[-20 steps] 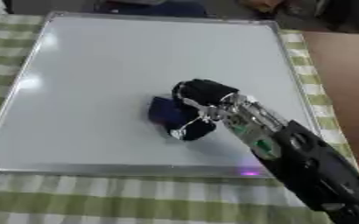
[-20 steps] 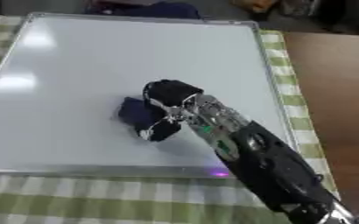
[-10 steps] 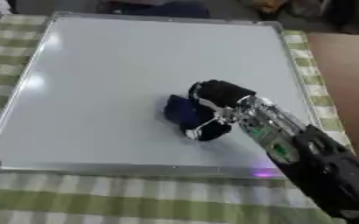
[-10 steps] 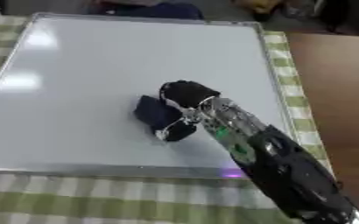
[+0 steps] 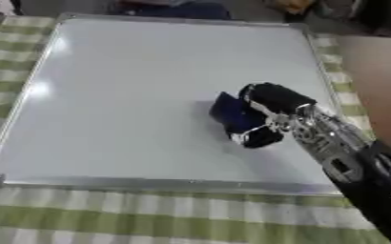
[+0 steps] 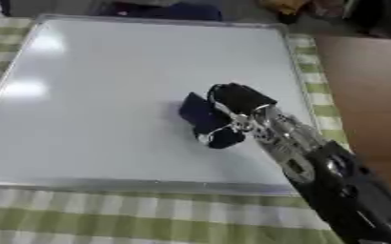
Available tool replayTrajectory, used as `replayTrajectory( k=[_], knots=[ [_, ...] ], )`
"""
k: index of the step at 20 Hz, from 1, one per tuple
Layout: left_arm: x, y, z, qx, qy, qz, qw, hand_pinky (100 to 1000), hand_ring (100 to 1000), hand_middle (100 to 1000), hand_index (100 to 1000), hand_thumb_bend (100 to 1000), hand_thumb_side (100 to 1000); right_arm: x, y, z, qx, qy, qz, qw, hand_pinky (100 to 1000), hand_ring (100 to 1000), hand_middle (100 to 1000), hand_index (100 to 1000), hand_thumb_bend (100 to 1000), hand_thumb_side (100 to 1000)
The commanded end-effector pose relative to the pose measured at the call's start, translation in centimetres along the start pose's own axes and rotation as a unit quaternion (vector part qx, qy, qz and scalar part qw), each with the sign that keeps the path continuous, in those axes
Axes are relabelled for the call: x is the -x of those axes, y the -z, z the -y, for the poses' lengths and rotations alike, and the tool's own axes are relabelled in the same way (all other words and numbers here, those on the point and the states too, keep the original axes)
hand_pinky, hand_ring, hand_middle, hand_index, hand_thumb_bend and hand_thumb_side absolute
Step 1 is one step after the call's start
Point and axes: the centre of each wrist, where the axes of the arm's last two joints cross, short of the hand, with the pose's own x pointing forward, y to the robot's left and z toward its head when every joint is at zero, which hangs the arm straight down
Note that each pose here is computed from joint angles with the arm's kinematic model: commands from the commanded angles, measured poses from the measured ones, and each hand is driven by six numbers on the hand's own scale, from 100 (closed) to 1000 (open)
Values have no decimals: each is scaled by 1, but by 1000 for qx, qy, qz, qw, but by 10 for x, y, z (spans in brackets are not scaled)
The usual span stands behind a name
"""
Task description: Wipe the whiteboard clean with a brush.
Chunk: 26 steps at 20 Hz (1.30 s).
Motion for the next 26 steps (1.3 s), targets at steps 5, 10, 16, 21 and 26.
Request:
replayTrajectory(
  k=[5, 10, 16, 21, 26],
  knots=[
    [-6, 4, -2, 6, 4, 15, 1000, 632, 758, 754, 689, 217, 1000, 24, -17, 16, 23, -4, -40, 999, 579, 677, 539, 100, 170, 422],
    [-6, 5, -2, 7, 3, 15, 1000, 632, 759, 755, 689, 216, 1000, 37, -25, 16, 18, 9, -60, 998, 579, 677, 539, 100, 168, 423],
    [-6, 5, -1, 8, 2, 15, 1000, 632, 760, 756, 689, 213, 1000, 51, -31, 19, 15, 26, -88, 996, 577, 673, 539, 100, 163, 422],
    [-7, 5, 0, 10, 0, 16, 1000, 632, 760, 757, 689, 211, 1000, 58, -32, 18, 8, 32, -99, 995, 578, 659, 540, 100, 159, 423],
    [-7, 5, 0, 11, -1, 16, 1000, 632, 761, 758, 689, 209, 1000, 63, -33, 18, 3, 40, -107, 993, 575, 651, 537, 100, 151, 425]
  ],
)
